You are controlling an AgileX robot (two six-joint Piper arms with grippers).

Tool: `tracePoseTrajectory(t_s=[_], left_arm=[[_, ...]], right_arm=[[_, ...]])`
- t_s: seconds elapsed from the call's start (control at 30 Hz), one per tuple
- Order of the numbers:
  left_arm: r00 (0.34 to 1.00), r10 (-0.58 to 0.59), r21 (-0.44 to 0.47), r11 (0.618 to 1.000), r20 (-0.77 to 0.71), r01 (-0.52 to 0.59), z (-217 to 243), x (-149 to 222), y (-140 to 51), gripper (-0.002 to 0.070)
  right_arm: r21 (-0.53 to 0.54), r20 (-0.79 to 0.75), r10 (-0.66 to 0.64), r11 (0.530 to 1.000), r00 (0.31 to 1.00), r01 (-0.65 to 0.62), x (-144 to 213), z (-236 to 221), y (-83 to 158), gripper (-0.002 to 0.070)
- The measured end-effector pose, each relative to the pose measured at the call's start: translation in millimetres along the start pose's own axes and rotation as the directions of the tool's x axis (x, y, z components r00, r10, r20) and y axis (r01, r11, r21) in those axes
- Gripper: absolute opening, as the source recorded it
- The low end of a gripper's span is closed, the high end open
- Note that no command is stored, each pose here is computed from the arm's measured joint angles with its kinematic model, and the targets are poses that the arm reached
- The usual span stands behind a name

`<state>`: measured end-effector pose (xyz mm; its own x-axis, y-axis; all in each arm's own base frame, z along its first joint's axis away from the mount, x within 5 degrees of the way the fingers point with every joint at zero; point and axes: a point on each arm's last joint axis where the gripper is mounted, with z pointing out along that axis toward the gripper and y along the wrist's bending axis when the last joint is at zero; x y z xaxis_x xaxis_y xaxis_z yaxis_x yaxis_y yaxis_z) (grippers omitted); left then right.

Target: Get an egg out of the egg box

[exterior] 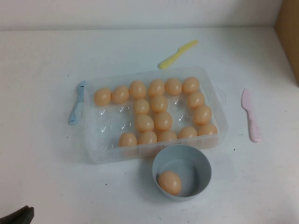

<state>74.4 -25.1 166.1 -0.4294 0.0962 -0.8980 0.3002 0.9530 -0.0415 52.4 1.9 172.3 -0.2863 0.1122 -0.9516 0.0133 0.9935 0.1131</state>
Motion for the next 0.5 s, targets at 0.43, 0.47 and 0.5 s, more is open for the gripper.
tracePoseTrajectory(t_s=[0.43,0.47,0.5], left_arm=[[0.938,-0.014,-0.148,0.987,0.346,0.070,-29.2,-12.7,10.1,-0.0003],[0.932,-0.015,-0.172,0.982,0.361,0.082,-30.7,-13.0,11.4,-0.0003],[0.928,-0.013,-0.197,0.976,0.371,0.092,-31.8,-13.1,12.9,-0.0003]], right_arm=[[0.000,0.000,0.000,1.000,1.000,0.000,0.0,0.0,0.0,-0.0017],[0.000,0.000,0.000,1.000,1.000,0.000,0.0,0.0,0.0,-0.0017],[0.000,0.000,0.000,1.000,1.000,0.000,0.0,0.0,0.0,-0.0017]])
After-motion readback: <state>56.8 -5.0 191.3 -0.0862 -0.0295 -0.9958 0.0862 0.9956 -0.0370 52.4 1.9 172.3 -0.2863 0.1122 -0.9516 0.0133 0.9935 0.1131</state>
